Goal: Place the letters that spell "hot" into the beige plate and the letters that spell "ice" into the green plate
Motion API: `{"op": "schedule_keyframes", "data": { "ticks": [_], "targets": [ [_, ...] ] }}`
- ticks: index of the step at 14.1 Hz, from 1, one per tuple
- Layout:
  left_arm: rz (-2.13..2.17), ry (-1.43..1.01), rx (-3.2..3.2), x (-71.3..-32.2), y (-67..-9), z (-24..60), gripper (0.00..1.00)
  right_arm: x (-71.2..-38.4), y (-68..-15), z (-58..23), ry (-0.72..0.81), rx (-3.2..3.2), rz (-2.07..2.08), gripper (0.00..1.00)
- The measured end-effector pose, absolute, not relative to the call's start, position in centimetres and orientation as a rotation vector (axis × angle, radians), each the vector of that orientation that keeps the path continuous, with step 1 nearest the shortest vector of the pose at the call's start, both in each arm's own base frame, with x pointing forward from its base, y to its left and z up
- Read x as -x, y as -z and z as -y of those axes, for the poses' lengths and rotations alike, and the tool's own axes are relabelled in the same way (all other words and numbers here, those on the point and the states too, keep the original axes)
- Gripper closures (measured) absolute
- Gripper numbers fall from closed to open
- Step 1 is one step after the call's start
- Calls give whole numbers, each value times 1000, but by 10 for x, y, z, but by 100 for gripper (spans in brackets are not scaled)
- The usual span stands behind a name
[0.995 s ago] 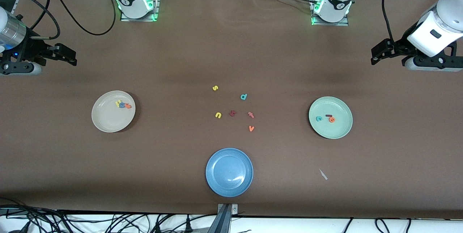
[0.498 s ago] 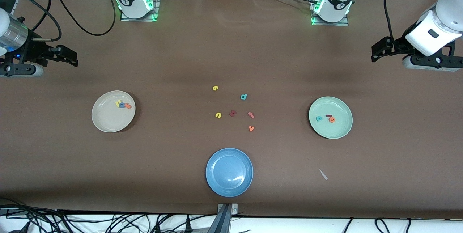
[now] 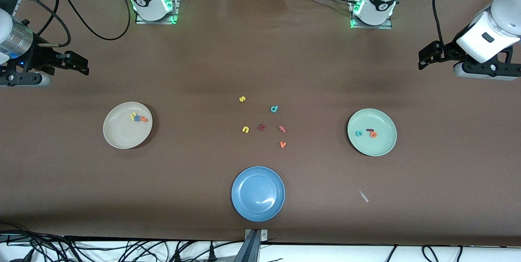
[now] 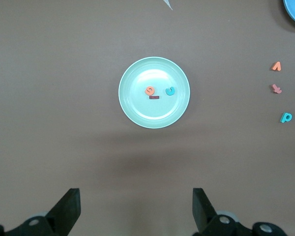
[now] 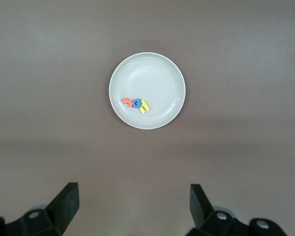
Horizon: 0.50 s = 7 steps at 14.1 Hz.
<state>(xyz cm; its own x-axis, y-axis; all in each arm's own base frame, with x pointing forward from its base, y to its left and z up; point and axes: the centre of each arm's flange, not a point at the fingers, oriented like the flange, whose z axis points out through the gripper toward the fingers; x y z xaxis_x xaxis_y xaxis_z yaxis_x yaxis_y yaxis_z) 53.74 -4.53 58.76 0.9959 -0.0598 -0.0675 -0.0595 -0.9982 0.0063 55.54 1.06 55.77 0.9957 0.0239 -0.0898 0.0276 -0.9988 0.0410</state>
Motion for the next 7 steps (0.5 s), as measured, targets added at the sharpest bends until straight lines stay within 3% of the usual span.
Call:
{"op": "schedule_keyframes", "data": {
  "ticks": [7],
  "targets": [
    [95,106,-3134,-537,-588,45,0,-556,-558,3,140,-3097,2,0]
  ]
}}
